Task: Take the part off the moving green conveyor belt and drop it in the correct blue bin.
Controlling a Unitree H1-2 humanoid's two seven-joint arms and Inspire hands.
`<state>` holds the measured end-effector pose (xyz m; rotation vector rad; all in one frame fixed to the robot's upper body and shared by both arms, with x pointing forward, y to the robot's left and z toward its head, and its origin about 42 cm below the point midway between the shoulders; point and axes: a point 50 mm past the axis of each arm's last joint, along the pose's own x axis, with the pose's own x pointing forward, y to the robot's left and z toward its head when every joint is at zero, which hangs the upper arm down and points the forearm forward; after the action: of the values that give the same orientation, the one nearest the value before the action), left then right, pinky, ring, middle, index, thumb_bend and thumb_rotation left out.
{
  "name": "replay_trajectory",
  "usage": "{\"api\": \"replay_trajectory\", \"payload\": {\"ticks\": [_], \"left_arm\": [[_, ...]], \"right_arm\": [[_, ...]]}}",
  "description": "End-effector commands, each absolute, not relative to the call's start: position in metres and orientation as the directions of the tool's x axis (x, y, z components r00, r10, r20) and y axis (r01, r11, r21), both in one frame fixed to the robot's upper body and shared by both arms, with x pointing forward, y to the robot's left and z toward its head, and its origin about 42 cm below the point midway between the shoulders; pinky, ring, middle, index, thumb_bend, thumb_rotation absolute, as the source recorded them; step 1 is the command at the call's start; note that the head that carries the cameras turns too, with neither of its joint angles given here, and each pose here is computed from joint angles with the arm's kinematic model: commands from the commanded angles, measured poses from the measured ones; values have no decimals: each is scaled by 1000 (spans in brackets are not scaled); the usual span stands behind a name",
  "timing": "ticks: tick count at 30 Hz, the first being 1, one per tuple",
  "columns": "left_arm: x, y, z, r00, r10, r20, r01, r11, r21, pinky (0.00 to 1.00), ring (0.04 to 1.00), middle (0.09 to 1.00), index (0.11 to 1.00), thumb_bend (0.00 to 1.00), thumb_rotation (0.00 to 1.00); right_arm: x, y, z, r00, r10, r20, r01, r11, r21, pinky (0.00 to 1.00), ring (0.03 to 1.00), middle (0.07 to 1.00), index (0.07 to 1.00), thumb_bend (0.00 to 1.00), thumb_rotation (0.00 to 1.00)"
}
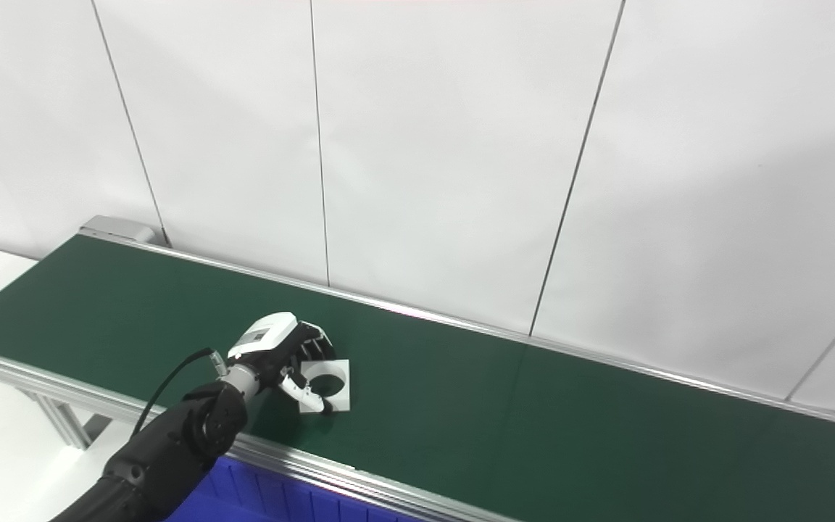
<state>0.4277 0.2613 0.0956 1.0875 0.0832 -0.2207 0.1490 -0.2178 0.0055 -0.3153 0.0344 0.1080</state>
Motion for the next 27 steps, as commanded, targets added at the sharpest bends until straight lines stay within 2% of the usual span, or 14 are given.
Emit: {"api": "replay_trajectory", "payload": {"ticks": [1, 5, 9, 13, 20, 27], "left_arm": [[429, 263, 99, 979, -142, -145, 193, 432, 881, 398, 442, 515, 485, 477, 0], [420, 265, 109, 987, -147, -65, 129, 482, 867, 410, 447, 517, 489, 477, 0], [396, 263, 131, 988, -143, 59, 34, 570, 821, 342, 440, 536, 489, 473, 0], [372, 260, 143, 975, -159, 159, -23, 633, 773, 332, 439, 536, 489, 472, 0], [333, 258, 149, 928, -232, 292, -27, 739, 674, 320, 435, 532, 504, 470, 0], [313, 257, 141, 915, -257, 310, 0, 769, 639, 341, 443, 519, 494, 472, 0]], "right_arm": [[152, -216, 18, 995, 95, 41, -79, 955, -287, 665, 775, 832, 848, 710, 336], [151, -215, 18, 995, 96, 40, -81, 957, -280, 670, 778, 834, 850, 708, 334], [150, -215, 19, 994, 100, 43, -84, 956, -282, 685, 790, 844, 856, 714, 353], [149, -214, 23, 993, 106, 51, -88, 957, -275, 693, 797, 852, 859, 720, 362], [145, -211, 28, 992, 106, 63, -85, 960, -268, 703, 791, 842, 851, 770, 401], [144, -208, 32, 991, 113, 75, -88, 957, -276, 698, 787, 831, 848, 811, 427]]}}
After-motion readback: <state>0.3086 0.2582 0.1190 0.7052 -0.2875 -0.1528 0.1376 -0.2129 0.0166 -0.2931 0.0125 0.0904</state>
